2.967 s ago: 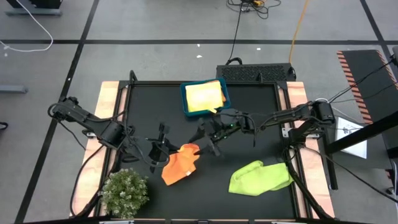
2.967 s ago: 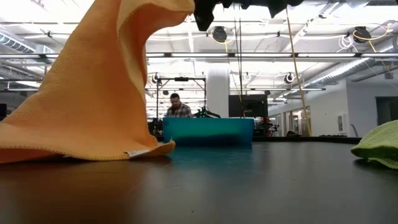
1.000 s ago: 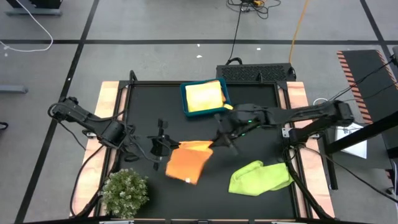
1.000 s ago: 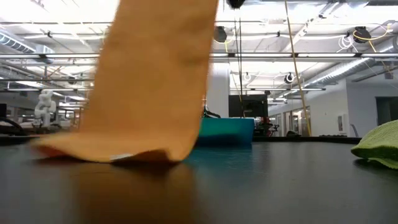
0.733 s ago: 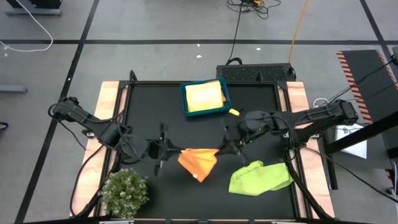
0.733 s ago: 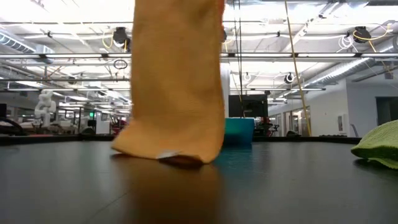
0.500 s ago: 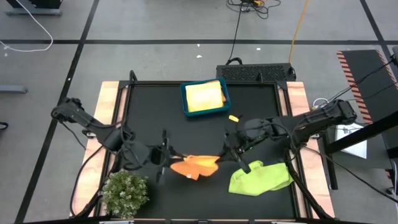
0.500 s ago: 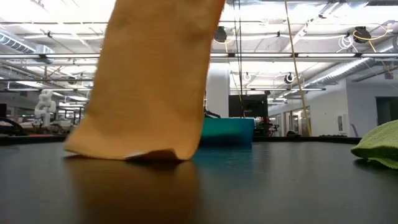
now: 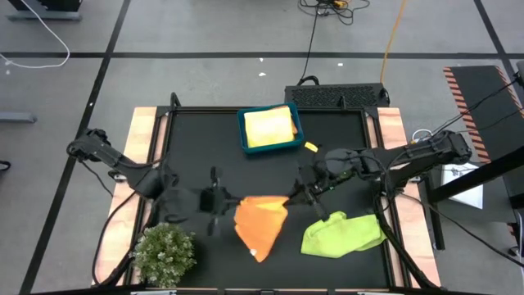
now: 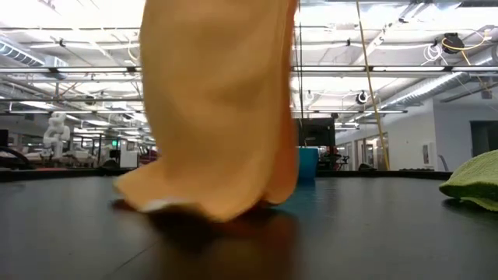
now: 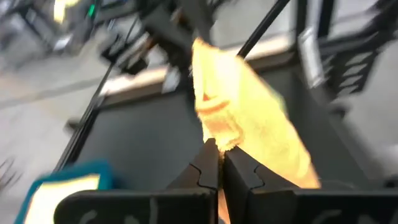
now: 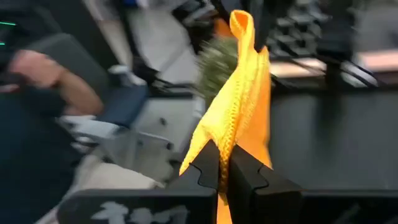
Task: Fold microfiber towels
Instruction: Fold the orange microfiber towel
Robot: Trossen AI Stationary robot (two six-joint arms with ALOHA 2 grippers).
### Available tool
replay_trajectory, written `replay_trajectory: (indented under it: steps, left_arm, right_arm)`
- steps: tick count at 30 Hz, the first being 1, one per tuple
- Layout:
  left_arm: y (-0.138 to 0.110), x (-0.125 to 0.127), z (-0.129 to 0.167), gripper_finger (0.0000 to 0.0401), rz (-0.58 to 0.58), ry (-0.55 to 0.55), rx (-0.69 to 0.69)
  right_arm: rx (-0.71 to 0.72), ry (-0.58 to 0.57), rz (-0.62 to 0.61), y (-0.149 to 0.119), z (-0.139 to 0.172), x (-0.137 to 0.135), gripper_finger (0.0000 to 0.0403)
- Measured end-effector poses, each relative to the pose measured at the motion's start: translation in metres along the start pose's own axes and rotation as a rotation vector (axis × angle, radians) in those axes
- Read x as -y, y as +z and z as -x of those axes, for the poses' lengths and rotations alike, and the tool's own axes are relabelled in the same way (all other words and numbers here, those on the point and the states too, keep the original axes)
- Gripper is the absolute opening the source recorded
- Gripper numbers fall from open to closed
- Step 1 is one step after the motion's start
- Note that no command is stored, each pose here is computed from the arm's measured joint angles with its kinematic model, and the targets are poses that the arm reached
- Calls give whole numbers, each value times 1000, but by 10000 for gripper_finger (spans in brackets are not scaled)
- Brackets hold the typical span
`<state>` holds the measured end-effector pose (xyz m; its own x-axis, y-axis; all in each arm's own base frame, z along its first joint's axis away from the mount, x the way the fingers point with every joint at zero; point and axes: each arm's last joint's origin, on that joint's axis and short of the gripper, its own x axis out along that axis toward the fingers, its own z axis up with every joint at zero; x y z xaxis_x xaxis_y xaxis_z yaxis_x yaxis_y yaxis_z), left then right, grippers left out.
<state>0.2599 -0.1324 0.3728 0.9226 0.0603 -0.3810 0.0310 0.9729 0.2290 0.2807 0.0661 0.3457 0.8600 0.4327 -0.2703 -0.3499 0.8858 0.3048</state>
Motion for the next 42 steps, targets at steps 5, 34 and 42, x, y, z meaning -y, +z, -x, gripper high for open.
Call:
replay_trajectory:
  steps: [5,34,42]
  left_arm:
    - [-19,-24,-23,5,36,94,-156]
    - [-29,-83,-34,4,-2,156,-20]
    - [2,-42,5,4,23,-8,134]
  right_arm:
    - [-106,-191,-50,-11,3,23,2]
    - [-23,-349,79,2,21,36,2]
    - [85,-41,83,11,15,-3,2]
